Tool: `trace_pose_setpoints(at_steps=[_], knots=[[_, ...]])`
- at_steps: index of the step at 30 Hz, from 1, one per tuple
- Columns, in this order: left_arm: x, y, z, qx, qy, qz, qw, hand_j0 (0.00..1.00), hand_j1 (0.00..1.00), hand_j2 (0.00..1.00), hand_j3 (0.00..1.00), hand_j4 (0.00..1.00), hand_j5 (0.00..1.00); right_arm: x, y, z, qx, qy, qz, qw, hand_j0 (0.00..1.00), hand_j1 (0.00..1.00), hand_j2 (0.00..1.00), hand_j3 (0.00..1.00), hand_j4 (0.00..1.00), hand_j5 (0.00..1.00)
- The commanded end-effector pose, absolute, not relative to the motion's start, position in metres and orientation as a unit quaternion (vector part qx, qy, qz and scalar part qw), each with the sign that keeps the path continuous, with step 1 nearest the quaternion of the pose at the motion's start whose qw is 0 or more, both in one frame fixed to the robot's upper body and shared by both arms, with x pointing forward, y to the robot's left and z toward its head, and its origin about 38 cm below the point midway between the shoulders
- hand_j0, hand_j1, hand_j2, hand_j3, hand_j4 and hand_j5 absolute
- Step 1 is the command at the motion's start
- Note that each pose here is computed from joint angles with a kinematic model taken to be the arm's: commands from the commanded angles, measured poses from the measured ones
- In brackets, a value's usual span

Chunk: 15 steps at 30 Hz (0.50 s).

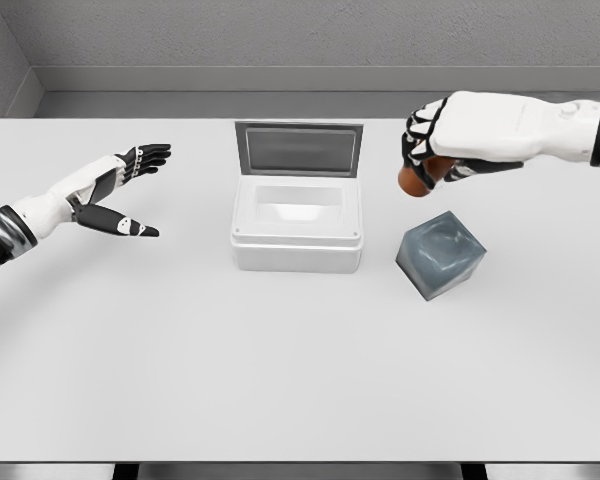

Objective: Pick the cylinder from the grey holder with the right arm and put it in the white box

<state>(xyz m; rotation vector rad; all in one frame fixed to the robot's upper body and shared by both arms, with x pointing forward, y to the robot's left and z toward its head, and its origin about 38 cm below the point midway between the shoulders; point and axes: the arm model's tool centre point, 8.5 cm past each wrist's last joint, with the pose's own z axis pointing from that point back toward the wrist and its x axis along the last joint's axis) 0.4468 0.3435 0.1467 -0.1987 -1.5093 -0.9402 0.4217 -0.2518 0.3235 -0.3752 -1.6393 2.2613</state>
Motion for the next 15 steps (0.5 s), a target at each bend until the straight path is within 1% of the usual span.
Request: trace_pose_setpoints(at_steps=[1, 5, 8, 11, 15], knots=[[0.447, 0.344, 0.147, -0.087, -0.659, -0.408, 0.626, 1.00, 1.00, 1.00, 1.00, 1.00, 1.00, 0.421, -0.226, 0.313, -0.104, -0.586, 0.790, 0.148, 0.21, 0.21, 0.21, 0.21, 0.21, 0.21], [0.447, 0.344, 0.147, -0.088, -0.658, -0.408, 0.626, 1.00, 1.00, 1.00, 1.00, 1.00, 1.00, 0.422, -0.200, 0.308, -0.084, -0.588, 0.794, 0.127, 0.21, 0.21, 0.21, 0.21, 0.21, 0.21], [0.447, 0.344, 0.147, -0.088, -0.659, -0.408, 0.626, 1.00, 1.00, 1.00, 1.00, 1.00, 1.00, 0.425, -0.187, 0.302, -0.084, -0.584, 0.799, 0.118, 0.21, 0.21, 0.21, 0.21, 0.21, 0.21], [0.447, 0.344, 0.147, -0.088, -0.659, -0.408, 0.626, 1.00, 1.00, 1.00, 1.00, 1.00, 1.00, 0.443, -0.195, 0.299, -0.091, -0.580, 0.796, 0.146, 0.21, 0.21, 0.21, 0.21, 0.21, 0.21], [0.447, 0.344, 0.147, -0.088, -0.659, -0.408, 0.626, 1.00, 1.00, 1.00, 1.00, 1.00, 1.00, 0.454, -0.190, 0.292, -0.094, -0.570, 0.802, 0.153, 0.22, 0.22, 0.22, 0.22, 0.22, 0.22]])
